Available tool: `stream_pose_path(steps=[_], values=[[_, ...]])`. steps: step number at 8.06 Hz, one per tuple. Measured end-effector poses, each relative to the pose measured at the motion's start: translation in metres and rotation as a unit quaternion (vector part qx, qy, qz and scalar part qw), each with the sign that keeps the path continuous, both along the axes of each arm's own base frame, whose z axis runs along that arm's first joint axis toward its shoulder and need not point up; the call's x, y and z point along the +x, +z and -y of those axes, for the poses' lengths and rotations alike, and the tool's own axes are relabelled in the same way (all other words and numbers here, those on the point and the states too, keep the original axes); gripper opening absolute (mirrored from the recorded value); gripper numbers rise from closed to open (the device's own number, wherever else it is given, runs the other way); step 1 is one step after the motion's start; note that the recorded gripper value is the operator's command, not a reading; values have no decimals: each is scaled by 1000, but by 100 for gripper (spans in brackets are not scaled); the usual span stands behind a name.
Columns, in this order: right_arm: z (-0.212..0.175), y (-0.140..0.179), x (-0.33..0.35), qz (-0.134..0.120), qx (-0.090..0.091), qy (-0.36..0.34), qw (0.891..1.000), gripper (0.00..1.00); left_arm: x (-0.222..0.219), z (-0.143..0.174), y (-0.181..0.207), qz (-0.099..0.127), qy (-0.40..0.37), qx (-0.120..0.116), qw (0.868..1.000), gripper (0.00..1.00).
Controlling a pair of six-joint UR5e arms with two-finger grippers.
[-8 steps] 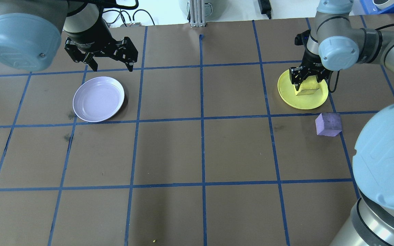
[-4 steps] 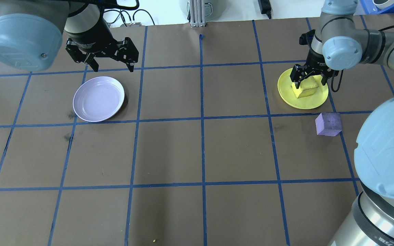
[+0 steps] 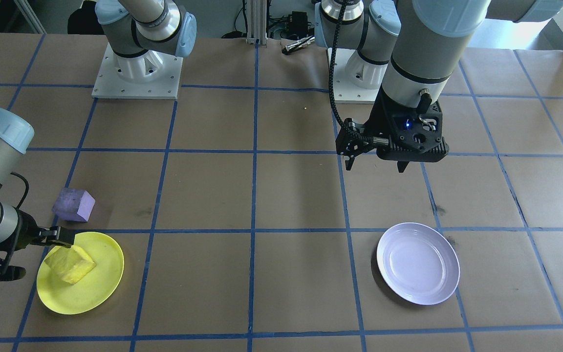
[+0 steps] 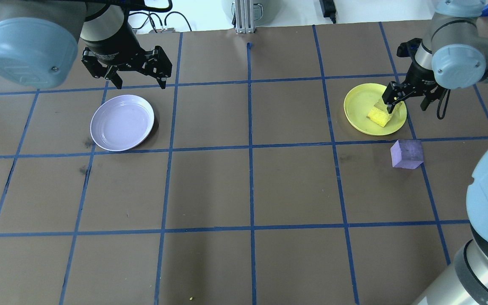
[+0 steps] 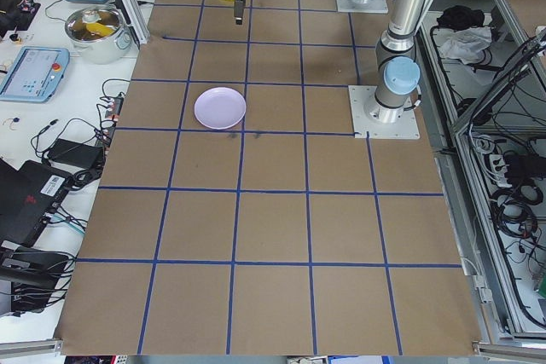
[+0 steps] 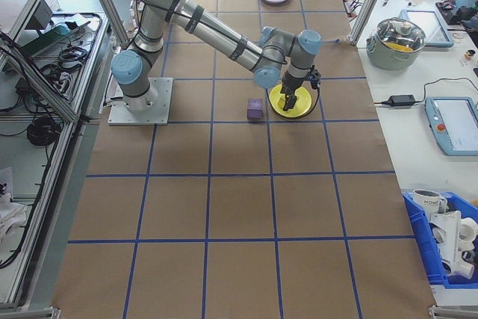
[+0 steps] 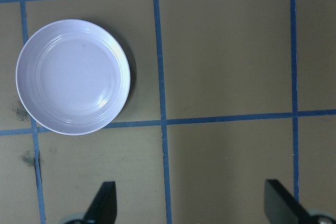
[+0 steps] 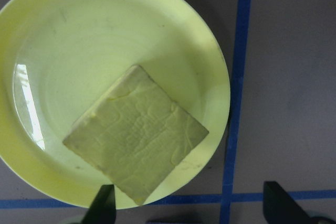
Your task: Sort blocks by color into plates
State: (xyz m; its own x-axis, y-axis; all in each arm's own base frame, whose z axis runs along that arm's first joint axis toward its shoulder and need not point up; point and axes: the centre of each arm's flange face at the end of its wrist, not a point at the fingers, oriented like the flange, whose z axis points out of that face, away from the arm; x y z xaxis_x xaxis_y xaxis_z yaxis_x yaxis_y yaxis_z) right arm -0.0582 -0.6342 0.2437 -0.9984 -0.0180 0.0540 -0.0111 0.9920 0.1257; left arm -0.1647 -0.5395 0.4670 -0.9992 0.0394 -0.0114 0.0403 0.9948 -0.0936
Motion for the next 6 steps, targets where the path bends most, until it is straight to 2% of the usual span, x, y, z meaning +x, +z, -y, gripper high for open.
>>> stream_pose_path(steps=[2,4,6], values=[[-18,3,1,27,2,-13,1000,100,0,0,1,0,1,-1,1000,100],[-30,8,-3,33,14,-22,999,99,0,0,0,0,2,-1,1000,100],[-54,-5,-14,40,42,-36,998,100,0,1,0,0,1,-1,1000,100]])
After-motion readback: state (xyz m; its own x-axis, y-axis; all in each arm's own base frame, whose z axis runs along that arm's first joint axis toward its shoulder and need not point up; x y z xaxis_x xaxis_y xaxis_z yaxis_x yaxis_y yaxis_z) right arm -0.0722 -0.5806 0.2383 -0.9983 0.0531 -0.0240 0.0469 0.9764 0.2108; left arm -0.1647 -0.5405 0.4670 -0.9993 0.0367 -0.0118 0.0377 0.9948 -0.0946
